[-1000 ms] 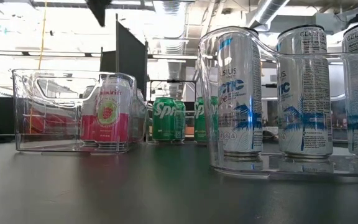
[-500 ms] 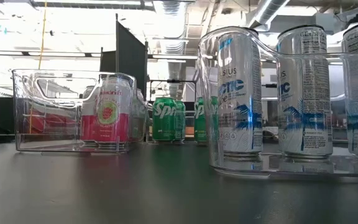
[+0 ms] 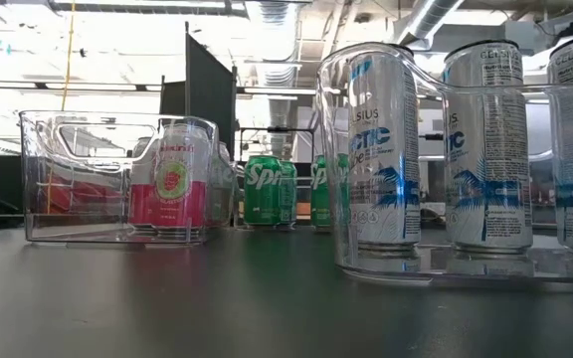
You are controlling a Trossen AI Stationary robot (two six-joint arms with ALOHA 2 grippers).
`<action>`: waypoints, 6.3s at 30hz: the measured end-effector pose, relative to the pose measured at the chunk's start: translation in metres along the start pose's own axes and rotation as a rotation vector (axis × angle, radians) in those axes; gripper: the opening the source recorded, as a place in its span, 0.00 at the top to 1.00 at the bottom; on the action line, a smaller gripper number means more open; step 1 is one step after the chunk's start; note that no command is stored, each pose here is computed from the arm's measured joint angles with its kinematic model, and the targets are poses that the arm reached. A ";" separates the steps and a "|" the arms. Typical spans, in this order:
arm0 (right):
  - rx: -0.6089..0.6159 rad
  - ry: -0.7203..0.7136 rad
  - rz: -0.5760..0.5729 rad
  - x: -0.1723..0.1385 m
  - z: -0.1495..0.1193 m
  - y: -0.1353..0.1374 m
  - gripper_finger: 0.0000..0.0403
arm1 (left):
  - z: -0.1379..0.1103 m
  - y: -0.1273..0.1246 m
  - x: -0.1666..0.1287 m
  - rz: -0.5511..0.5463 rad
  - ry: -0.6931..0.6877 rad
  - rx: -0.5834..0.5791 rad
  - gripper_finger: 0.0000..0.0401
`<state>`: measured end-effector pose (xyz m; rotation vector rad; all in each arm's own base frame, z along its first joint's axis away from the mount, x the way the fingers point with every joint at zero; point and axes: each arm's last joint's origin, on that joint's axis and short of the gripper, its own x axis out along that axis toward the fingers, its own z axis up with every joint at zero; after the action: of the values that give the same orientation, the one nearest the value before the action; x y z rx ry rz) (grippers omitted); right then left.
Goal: Sort soda cans
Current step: Put the pink soda can into the center transparent bin
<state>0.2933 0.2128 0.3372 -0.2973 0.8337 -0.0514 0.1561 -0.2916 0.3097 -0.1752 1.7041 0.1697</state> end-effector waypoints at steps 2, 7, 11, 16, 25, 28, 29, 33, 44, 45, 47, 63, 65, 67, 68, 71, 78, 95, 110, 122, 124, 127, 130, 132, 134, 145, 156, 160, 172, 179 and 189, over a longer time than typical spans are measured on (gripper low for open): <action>-0.007 -0.005 0.002 0.000 0.000 0.000 0.19 | -0.005 -0.002 0.002 0.007 0.002 -0.018 0.14; -0.034 -0.023 0.008 -0.001 0.002 0.002 0.19 | -0.022 -0.007 0.009 0.031 0.003 -0.028 0.10; -0.042 -0.027 0.010 -0.001 0.003 0.002 0.19 | -0.037 -0.007 0.024 0.092 0.015 -0.006 0.07; -0.057 -0.029 0.013 -0.002 0.002 0.004 0.19 | -0.043 -0.003 0.038 0.157 -0.021 -0.027 0.05; -0.061 -0.034 0.020 -0.004 0.001 0.007 0.19 | -0.041 0.002 0.054 0.219 -0.065 -0.051 0.05; -0.059 -0.044 0.025 -0.005 0.002 0.008 0.19 | -0.040 0.001 0.063 0.214 -0.064 -0.051 0.05; -0.058 -0.045 0.025 -0.005 0.002 0.008 0.19 | -0.040 0.001 0.065 0.210 -0.066 -0.051 0.05; -0.057 -0.046 0.026 -0.005 0.002 0.008 0.19 | -0.038 0.002 0.076 0.214 -0.069 -0.048 0.05; -0.052 -0.052 0.027 -0.005 0.003 0.008 0.19 | -0.028 -0.002 0.105 0.132 -0.109 -0.022 0.06; -0.052 -0.051 0.027 -0.005 0.003 0.008 0.19 | -0.027 -0.001 0.106 0.131 -0.108 -0.023 0.07; -0.052 -0.051 0.027 -0.005 0.003 0.008 0.19 | -0.026 -0.001 0.110 0.120 -0.106 -0.011 0.10; -0.053 -0.048 0.026 -0.004 0.002 0.008 0.19 | 0.015 0.001 0.101 0.076 -0.099 0.107 0.25; -0.054 -0.047 0.026 -0.004 0.002 0.008 0.19 | 0.028 0.004 0.091 0.092 -0.124 0.131 0.25; -0.056 -0.043 0.025 -0.004 0.002 0.008 0.19 | 0.038 0.008 0.080 0.113 -0.140 0.162 0.25; -0.058 -0.042 0.025 -0.004 0.002 0.008 0.19 | 0.043 0.010 0.075 0.122 -0.142 0.175 0.25; -0.058 -0.042 0.025 -0.005 0.002 0.008 0.19 | 0.057 0.018 0.056 0.159 -0.139 0.207 0.25; -0.067 -0.040 0.030 -0.006 0.000 0.011 0.19 | 0.086 0.042 -0.007 0.208 -0.255 0.298 0.25; -0.084 -0.055 0.067 -0.018 -0.006 0.027 0.19 | 0.149 0.166 -0.089 0.160 -0.486 -0.049 0.25; -0.075 -0.054 0.094 -0.030 -0.014 0.042 0.19 | 0.165 0.193 -0.053 0.119 -0.249 0.004 0.25; -0.056 -0.061 0.079 -0.030 -0.014 0.041 0.19 | 0.162 0.206 0.011 0.156 -0.165 0.006 0.25; -0.055 -0.062 0.077 -0.030 -0.014 0.041 0.19 | 0.161 0.213 0.019 0.148 -0.181 -0.012 0.25; -0.054 -0.062 0.075 -0.029 -0.014 0.041 0.19 | 0.158 0.224 0.027 0.149 -0.187 -0.046 0.25; -0.054 -0.063 0.073 -0.029 -0.013 0.041 0.19 | 0.158 0.235 0.034 0.153 -0.177 -0.071 0.25; -0.052 -0.063 0.071 -0.029 -0.013 0.040 0.19 | 0.160 0.241 0.039 0.152 -0.177 -0.082 0.25; -0.049 -0.061 0.068 -0.028 -0.013 0.039 0.19 | 0.162 0.247 0.043 0.146 -0.180 -0.090 0.25; -0.040 -0.060 0.062 -0.026 -0.011 0.036 0.19 | 0.174 0.271 0.060 0.131 -0.197 -0.130 0.25; -0.038 -0.058 0.060 -0.025 -0.011 0.035 0.19 | 0.181 0.278 0.062 0.120 -0.256 -0.131 0.22; -0.037 -0.058 0.060 -0.025 -0.011 0.035 0.19 | 0.182 0.278 0.062 0.119 -0.266 -0.130 0.15; -0.033 -0.057 0.060 -0.025 -0.011 0.035 0.19 | 0.178 0.278 0.062 0.128 -0.222 -0.144 0.14; -0.032 -0.056 0.060 -0.025 -0.011 0.035 0.19 | 0.172 0.278 0.056 0.121 -0.157 -0.148 0.14; -0.011 -0.048 0.045 -0.019 -0.008 0.028 0.19 | 0.171 0.267 0.029 0.110 -0.194 -0.110 0.14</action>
<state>0.2725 0.2406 0.3384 -0.2889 0.7934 0.0021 0.2601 0.0048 0.2600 -0.1416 1.5129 0.3513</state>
